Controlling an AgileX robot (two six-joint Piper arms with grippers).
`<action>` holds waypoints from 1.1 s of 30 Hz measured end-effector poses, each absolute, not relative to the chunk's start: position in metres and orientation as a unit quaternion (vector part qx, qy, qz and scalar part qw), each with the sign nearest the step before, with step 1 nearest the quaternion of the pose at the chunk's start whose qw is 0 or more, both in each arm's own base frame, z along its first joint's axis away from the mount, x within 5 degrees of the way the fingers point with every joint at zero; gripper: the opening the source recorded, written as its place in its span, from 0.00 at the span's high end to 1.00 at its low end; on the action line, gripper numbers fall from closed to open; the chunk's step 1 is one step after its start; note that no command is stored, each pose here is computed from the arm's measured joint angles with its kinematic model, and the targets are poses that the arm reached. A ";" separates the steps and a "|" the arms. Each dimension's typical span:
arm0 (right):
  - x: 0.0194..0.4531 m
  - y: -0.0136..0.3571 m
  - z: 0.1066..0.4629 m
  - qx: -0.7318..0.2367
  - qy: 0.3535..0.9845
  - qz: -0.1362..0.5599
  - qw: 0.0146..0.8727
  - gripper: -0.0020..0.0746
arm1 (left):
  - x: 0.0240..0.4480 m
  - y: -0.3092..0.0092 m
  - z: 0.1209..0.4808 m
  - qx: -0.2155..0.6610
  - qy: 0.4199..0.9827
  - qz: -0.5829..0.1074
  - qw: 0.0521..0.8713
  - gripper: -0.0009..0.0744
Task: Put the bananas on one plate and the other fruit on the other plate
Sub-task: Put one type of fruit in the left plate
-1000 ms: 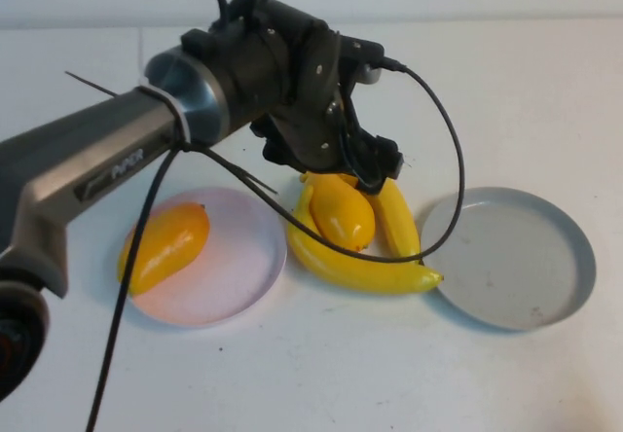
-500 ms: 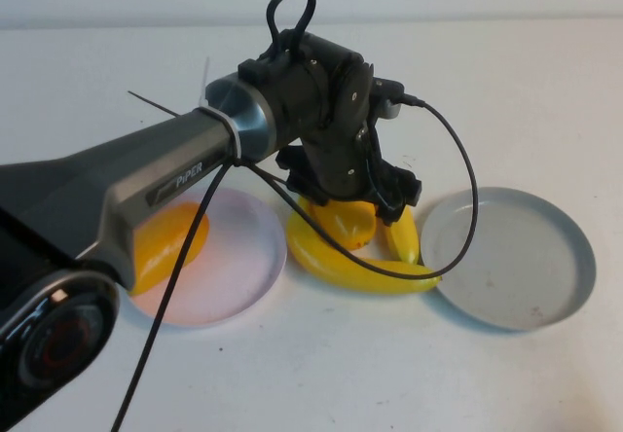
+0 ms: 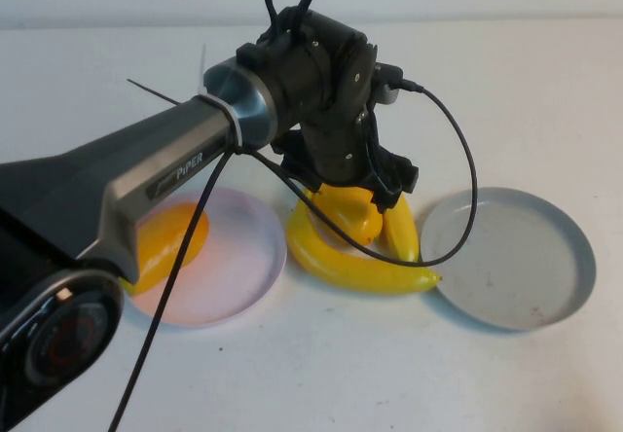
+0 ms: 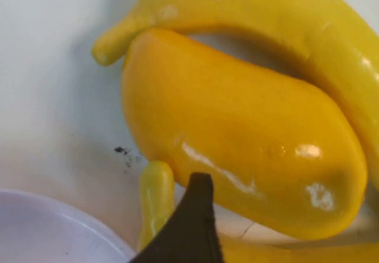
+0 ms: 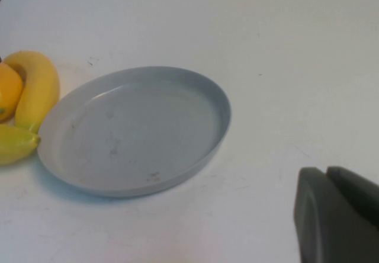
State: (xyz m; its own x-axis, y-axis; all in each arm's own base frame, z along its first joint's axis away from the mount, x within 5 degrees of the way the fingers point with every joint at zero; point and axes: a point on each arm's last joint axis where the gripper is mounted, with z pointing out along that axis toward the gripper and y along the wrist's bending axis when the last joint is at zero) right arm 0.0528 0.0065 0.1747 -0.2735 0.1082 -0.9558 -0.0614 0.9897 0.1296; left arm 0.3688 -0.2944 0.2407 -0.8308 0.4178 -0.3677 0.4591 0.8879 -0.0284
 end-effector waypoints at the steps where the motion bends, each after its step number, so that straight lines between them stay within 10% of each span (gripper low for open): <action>1: 0.053 0.007 0.175 0.015 0.795 0.070 0.603 1.00 | 0.369 -0.294 0.240 0.229 0.955 -0.055 0.178 0.10; 33: 0.053 0.007 0.175 0.015 0.795 0.071 0.602 1.00 | 0.375 -0.300 0.197 0.323 0.937 -0.025 0.133 0.10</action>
State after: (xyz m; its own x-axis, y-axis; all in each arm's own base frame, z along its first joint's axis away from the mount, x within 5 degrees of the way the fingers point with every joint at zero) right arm 0.0528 0.0066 0.1747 -0.2736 0.1100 -0.9555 -0.0615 0.9894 0.1315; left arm 0.3747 -0.2998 0.1966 -0.7561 0.5982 -0.2653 0.6116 0.7902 0.0388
